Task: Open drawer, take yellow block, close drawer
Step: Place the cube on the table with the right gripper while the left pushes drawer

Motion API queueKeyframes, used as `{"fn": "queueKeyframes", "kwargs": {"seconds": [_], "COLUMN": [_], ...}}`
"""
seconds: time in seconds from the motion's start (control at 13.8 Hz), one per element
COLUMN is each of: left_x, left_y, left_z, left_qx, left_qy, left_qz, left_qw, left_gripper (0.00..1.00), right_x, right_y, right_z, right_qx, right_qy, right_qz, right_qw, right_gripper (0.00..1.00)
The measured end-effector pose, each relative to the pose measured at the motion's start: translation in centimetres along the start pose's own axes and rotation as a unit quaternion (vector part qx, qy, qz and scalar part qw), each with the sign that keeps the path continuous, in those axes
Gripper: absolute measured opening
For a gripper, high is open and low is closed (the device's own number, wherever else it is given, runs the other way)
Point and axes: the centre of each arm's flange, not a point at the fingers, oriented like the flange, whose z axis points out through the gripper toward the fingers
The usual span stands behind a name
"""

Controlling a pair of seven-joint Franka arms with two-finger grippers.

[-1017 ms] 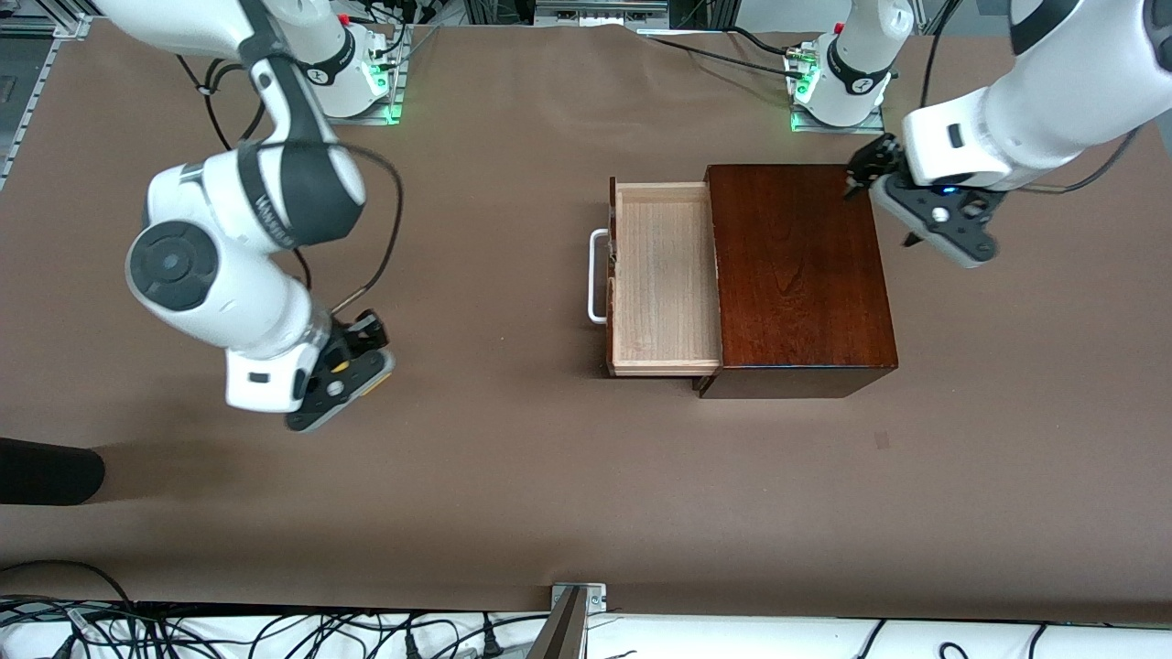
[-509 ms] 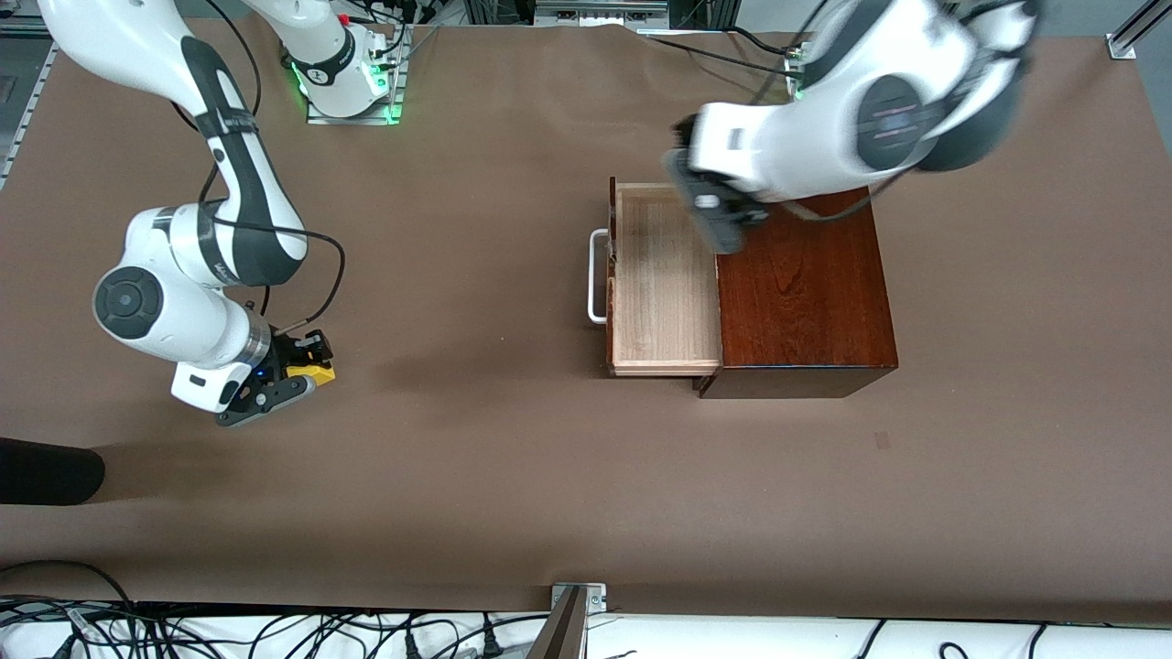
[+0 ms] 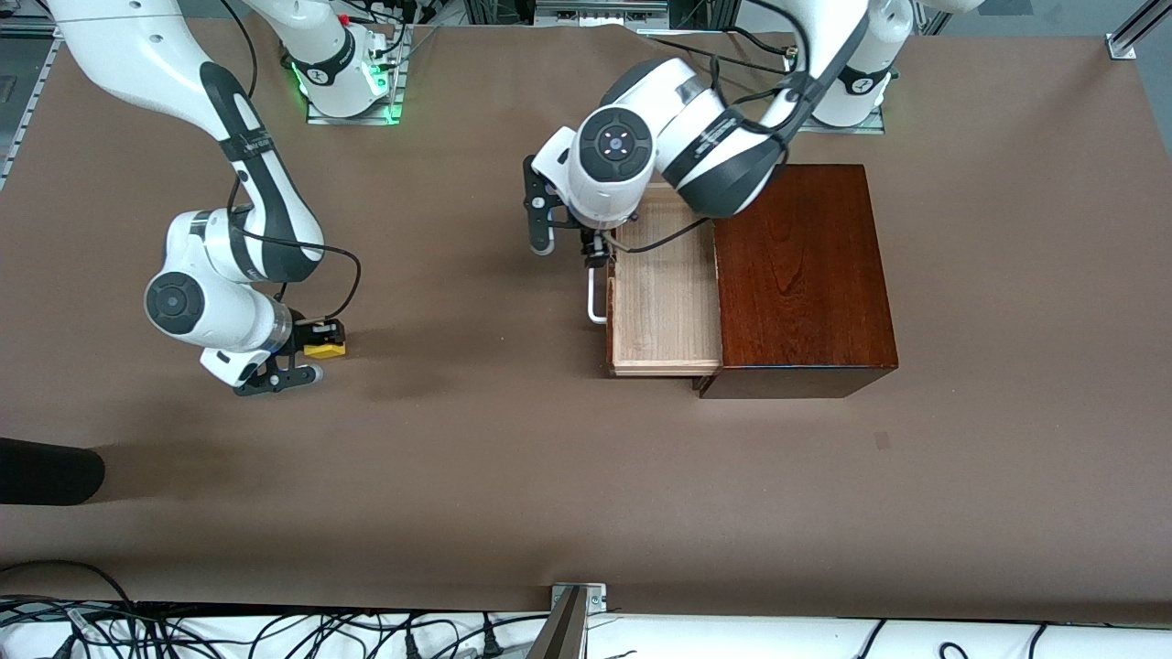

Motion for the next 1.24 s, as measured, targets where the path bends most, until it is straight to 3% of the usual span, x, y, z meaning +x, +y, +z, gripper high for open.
{"fn": "queueKeyframes", "kwargs": {"seconds": [0.22, 0.58, 0.65, 0.94, 1.16, 1.24], "left_x": [1.2, 1.7, 1.3, -0.2, -1.1, -2.0], "left_y": [-0.7, -1.2, -1.4, -2.3, -3.1, -3.2], "left_z": [2.8, 8.7, 9.2, 9.2, 8.1, 8.0], "left_qx": [0.045, 0.028, 0.024, 0.011, 0.001, -0.011], "left_qy": [-0.024, -0.049, -0.053, -0.066, -0.069, -0.089], "left_qz": [0.069, 0.081, 0.080, 0.069, 0.061, 0.054], "left_qw": [0.996, 0.995, 0.995, 0.995, 0.996, 0.995], "left_gripper": [1.00, 1.00, 1.00, 1.00, 1.00, 1.00], "right_x": [0.0, -0.8, -0.8, 0.0, 0.5, 0.3], "right_y": [0.1, 0.0, 0.1, 0.6, 0.4, 0.3], "right_z": [1.8, 2.8, 2.9, -0.8, -9.0, -12.1], "right_qx": [-0.001, -0.005, -0.007, -0.015, -0.017, -0.018], "right_qy": [0.011, 0.039, 0.041, 0.066, 0.077, 0.082], "right_qz": [0.021, 0.019, 0.017, 0.012, 0.012, 0.011], "right_qw": [1.000, 0.999, 0.999, 0.998, 0.997, 0.996], "right_gripper": [0.56, 0.56, 0.61, 1.00, 1.00, 1.00]}}
